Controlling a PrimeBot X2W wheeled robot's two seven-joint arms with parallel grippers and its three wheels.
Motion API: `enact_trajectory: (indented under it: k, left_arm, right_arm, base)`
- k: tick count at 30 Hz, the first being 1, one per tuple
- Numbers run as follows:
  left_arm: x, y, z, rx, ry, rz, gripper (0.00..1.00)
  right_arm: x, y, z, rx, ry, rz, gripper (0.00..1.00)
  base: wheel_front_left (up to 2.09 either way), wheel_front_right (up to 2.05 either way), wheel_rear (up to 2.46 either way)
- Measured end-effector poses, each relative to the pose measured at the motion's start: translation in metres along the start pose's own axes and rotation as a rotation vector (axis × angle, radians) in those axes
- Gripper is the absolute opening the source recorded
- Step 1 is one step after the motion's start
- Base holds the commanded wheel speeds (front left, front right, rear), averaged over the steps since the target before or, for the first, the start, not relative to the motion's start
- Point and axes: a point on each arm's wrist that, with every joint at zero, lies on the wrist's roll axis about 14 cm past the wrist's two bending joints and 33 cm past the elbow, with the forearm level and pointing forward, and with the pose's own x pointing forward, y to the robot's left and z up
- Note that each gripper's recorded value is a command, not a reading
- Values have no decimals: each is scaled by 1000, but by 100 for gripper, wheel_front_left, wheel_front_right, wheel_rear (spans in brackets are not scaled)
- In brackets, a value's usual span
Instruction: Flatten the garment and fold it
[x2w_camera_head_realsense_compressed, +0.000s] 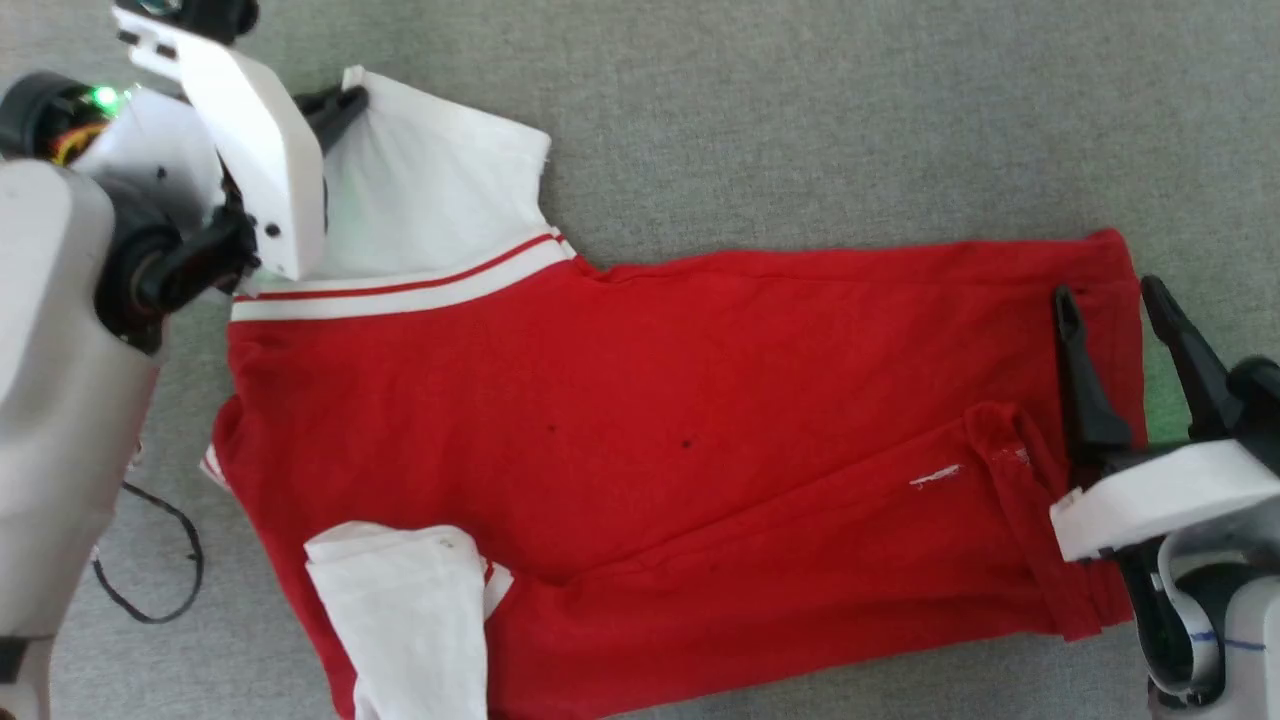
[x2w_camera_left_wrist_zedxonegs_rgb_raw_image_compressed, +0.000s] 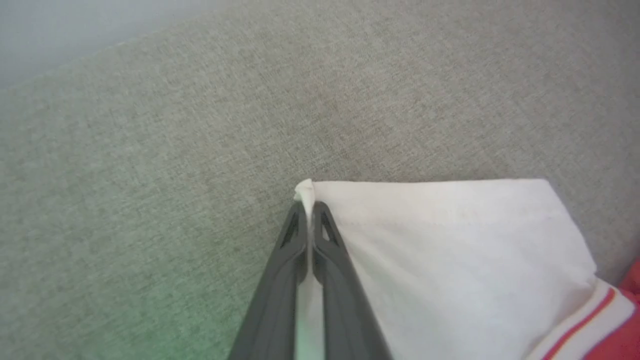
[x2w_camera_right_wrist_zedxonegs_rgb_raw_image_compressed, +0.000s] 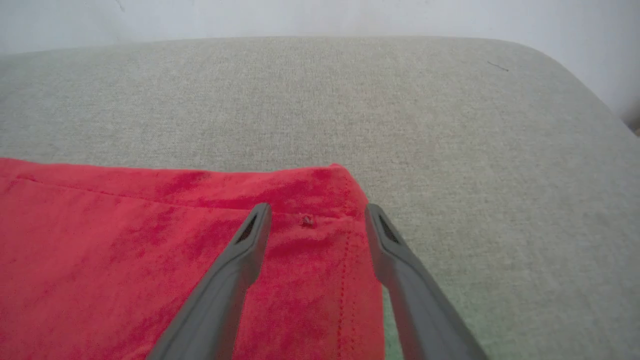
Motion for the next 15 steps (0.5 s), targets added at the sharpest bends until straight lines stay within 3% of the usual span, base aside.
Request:
enact_trajectory:
  k: [10,15]
  left_arm:
    - [-28,-9,4,7,-77,15,0]
    - [-36,-6,3,4,-88,28,0]
  right_arm:
    - [19,12,82,-85,-133,65,100]
    - [32,-6,47,-81,126,35,100]
  base:
    - [0,0,0]
    - [0,0,0]
